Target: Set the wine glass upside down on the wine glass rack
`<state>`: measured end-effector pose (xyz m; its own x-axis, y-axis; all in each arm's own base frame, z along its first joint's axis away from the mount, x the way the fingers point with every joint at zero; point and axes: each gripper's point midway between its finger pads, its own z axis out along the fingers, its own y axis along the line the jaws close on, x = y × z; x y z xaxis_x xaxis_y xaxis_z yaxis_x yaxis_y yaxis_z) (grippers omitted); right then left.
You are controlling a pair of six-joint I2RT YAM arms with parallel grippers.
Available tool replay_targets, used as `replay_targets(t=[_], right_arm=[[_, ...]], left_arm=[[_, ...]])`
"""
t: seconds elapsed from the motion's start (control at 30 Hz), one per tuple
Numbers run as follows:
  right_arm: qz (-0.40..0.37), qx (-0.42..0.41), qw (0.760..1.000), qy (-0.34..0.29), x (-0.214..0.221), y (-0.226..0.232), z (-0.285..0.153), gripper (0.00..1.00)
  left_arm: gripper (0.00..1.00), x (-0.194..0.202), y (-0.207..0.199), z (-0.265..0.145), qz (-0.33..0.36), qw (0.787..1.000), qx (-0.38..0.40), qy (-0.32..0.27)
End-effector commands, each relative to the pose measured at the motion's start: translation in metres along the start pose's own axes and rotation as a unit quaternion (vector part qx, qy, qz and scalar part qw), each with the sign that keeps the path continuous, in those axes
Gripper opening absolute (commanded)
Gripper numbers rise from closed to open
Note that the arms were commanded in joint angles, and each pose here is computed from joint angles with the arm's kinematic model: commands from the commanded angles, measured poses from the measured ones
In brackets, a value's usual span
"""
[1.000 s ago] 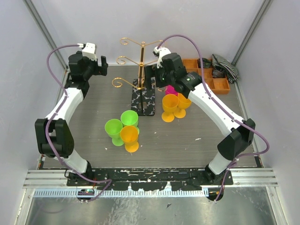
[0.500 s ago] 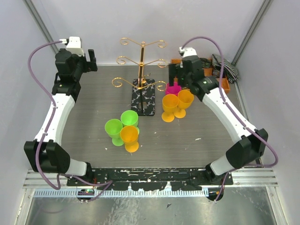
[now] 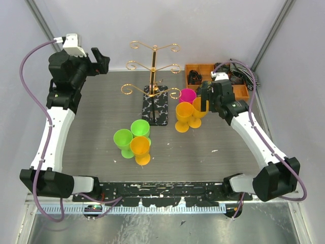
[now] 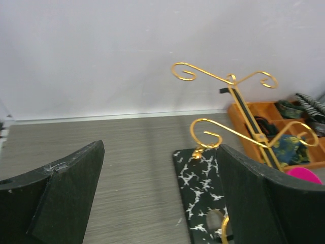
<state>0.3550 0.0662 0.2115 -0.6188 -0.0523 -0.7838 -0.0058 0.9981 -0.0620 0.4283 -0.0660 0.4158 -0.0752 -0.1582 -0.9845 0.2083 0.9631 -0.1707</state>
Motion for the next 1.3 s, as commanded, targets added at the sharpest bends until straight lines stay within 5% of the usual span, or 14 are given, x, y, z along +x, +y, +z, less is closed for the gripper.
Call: replay_targets(t=[0.0, 0.27, 0.4, 0.7, 1.0, 1.27], right_arm=[[0.005, -0.003, 1.0, -0.008, 0.005, -0.006, 0.004, 0.88], [0.021, -0.039, 0.999, 0.007, 0.02, 0.001, 0.027, 0.81], [0.023, -0.044, 0.999, 0.006, 0.019, 0.002, 0.029, 0.67], [0.026, -0.028, 0.999, 0.012, 0.021, -0.008, 0.031, 0.02], [0.022, 0.045, 0.999, -0.015, -0.01, -0.046, -0.001, 0.01], [0.033, 0.061, 0.987, -0.146, -0.101, -0.065, -0.08, 0.01]], left_arm=[[0.98, 0.002, -0.03, -0.01, -0.018, 0.998, 0.053, 0.009], [0.98, 0.008, -0.036, -0.008, -0.008, 0.998, 0.056, 0.016], [0.98, 0.011, -0.035, -0.007, -0.006, 0.998, 0.055, 0.021], [0.98, 0.023, -0.034, -0.002, -0.009, 0.998, 0.054, 0.045], [0.98, 0.017, -0.038, 0.009, -0.064, 0.996, 0.048, 0.047], [0.98, 0.02, -0.056, 0.023, -0.141, 0.984, 0.079, 0.07]])
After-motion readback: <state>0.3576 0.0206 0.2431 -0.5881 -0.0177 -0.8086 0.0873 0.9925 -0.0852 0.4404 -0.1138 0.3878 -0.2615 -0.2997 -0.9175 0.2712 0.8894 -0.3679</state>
